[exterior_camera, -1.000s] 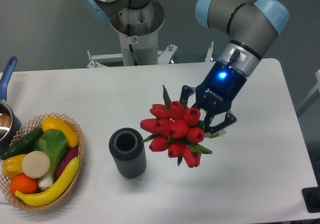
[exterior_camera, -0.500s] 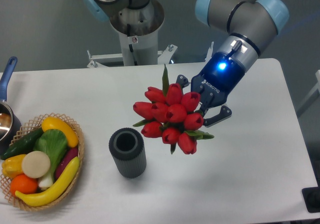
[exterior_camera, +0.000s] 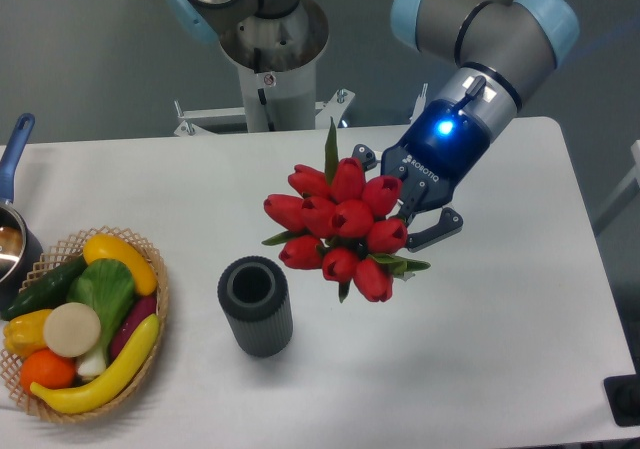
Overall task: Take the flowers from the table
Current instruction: 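Hold the tulip bundle raised above the black vase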
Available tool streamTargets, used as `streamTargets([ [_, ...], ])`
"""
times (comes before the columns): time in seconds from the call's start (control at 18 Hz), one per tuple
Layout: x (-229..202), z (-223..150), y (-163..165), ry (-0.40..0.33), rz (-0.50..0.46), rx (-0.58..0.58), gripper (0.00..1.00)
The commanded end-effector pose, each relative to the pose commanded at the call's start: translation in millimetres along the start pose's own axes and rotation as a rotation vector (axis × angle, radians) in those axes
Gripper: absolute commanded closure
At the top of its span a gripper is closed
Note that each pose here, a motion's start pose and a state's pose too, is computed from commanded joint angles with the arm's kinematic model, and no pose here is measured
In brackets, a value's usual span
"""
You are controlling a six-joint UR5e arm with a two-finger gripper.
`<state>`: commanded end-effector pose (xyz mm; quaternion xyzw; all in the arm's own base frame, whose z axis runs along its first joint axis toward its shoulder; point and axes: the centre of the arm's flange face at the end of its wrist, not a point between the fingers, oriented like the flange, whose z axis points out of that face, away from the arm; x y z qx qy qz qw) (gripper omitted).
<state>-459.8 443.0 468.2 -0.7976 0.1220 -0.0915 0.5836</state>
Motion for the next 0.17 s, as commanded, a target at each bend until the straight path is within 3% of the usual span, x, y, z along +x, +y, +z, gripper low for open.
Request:
streamTargets([
  [0.17, -0.7, -1.5, 1.1, -0.002, -0.002, 0.001, 0.62],
])
